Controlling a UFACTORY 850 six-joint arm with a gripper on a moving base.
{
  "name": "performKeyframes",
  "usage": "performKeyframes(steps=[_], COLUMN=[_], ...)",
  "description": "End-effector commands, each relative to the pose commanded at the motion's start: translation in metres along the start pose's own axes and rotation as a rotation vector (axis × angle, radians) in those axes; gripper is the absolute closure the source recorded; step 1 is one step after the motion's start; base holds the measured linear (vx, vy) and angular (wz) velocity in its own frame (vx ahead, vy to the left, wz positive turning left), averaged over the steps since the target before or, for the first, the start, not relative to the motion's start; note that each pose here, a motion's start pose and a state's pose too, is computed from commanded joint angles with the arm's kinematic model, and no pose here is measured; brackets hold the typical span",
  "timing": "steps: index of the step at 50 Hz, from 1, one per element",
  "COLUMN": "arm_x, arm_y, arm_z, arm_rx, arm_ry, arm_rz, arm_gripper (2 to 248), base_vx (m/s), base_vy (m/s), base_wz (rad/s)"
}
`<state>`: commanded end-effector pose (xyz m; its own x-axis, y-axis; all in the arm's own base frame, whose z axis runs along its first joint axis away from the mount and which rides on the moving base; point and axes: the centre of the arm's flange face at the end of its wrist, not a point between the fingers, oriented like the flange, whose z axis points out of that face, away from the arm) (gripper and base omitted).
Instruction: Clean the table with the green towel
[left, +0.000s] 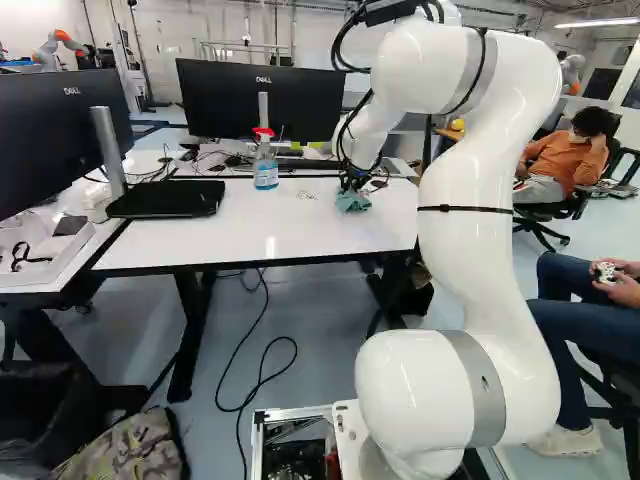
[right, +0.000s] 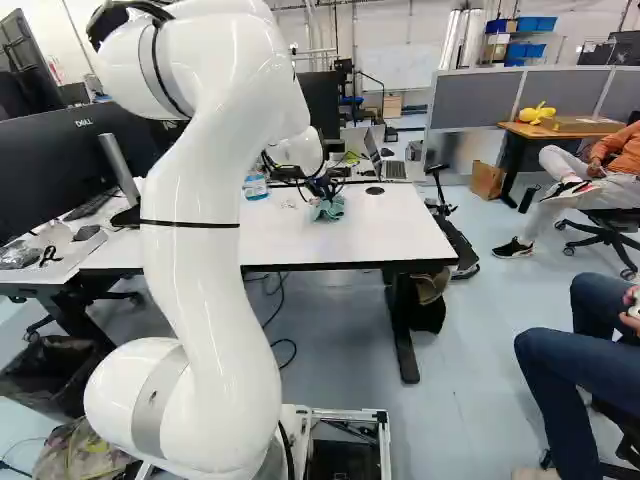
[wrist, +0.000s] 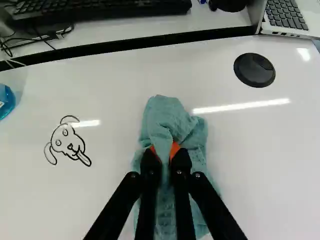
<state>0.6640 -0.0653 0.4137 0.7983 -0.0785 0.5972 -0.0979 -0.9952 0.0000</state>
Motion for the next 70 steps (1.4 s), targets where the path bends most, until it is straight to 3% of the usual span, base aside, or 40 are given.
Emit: performKeyframes(steps=[15, 33, 50, 70], arm_x=[0.019, 0.026, 0.013, -0.014], arm_y=[-0.008, -0.037, -0.058, -0.056], arm_z=[0.017, 0.024, 0.012, -0.012], arm_rx=[0.007, 0.032, 0.051, 0.051], arm_ry=[0.023, 0.033, 0.018, -0.013], arm_rz=[-0.01, -0.042, -0.068, -0.07], arm_gripper=[213, 213, 213, 213], base_vx=[0.0, 0.0, 0.0, 0.0], base_vy=[0.0, 0.0, 0.0, 0.0], base_wz=[0.0, 0.0, 0.0, 0.0])
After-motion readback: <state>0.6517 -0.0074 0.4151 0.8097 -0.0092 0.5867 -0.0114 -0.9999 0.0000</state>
